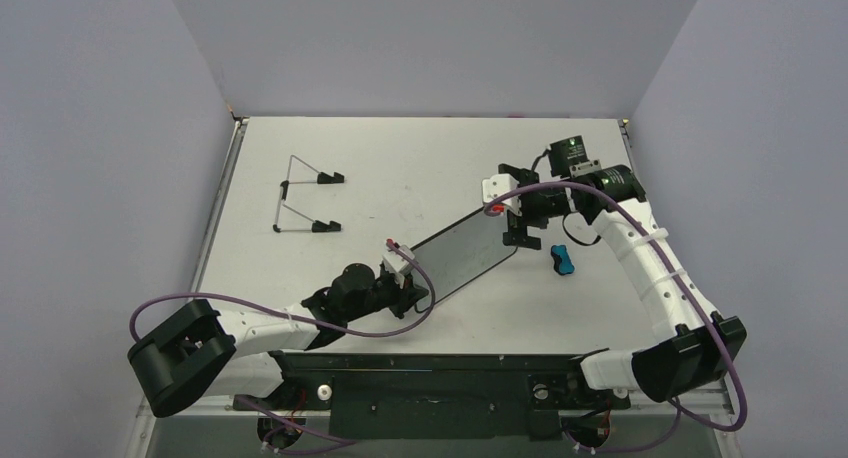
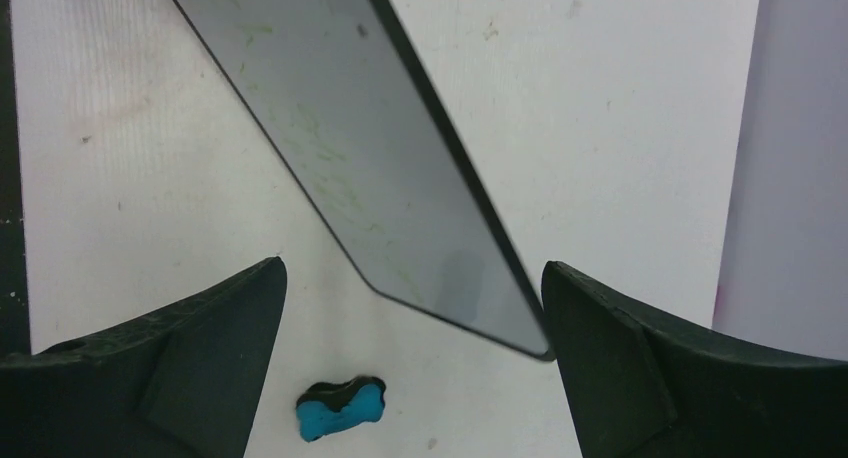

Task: Erase the whiteboard
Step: Erase the whiteboard at the center of the board.

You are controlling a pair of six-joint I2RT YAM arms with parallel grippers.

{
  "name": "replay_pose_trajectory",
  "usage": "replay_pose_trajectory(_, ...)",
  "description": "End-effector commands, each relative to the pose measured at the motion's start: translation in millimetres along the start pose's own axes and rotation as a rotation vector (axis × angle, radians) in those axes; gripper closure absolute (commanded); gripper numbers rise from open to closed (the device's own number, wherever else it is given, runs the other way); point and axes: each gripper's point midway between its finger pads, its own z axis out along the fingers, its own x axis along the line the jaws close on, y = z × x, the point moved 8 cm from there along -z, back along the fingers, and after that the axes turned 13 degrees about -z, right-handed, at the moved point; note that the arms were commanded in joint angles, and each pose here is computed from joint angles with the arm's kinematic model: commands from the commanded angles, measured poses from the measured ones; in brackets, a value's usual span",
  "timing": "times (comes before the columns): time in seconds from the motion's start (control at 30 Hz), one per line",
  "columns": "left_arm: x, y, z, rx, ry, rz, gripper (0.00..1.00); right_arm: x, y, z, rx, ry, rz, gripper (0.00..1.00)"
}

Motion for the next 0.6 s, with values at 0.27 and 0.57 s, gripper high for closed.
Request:
replay_pose_trajectory(0.27, -13.9, 17.6, 12.2, -0.007, -0.096, 0.069, 1.0, -12.8, 24.0, 49.6, 0.104, 0.217, 0.007, 0.21)
replay_pose_trajectory(0.57, -17.1, 23.3, 10.8, -0.041, -0.111, 0.074, 1.0, -11.8, 17.8, 69.5, 0.152, 0.279, 0.013, 0.82)
